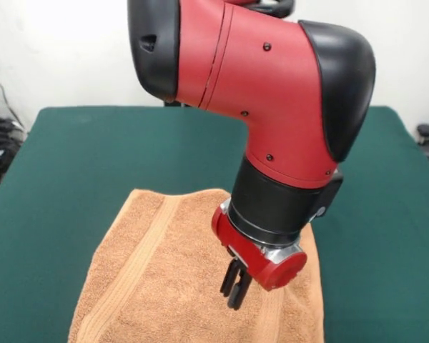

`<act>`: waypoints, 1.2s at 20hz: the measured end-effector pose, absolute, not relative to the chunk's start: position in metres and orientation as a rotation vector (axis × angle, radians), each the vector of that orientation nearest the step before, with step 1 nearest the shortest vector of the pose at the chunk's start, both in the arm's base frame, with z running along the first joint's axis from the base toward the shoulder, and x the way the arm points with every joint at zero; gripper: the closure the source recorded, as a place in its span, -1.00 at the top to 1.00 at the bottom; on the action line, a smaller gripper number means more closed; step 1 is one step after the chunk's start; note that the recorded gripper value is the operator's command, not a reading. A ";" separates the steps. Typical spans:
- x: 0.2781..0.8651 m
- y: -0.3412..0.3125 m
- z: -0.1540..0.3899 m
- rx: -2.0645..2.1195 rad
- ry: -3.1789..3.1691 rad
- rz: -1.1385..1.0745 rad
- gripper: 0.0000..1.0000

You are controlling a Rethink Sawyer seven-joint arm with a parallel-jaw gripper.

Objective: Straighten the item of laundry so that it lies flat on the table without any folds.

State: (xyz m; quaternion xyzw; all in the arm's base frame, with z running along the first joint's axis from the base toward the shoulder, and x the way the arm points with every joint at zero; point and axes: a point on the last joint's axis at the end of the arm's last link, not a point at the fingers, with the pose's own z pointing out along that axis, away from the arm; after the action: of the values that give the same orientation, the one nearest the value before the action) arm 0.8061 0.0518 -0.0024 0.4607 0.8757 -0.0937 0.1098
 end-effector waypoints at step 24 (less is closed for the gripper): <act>0.799 -0.031 0.033 1.152 2.709 -0.267 -1.00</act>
State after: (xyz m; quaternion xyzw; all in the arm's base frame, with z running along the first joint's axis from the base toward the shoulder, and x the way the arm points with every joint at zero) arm 0.7990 -0.0307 0.0334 0.3879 0.9126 -0.0898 0.0926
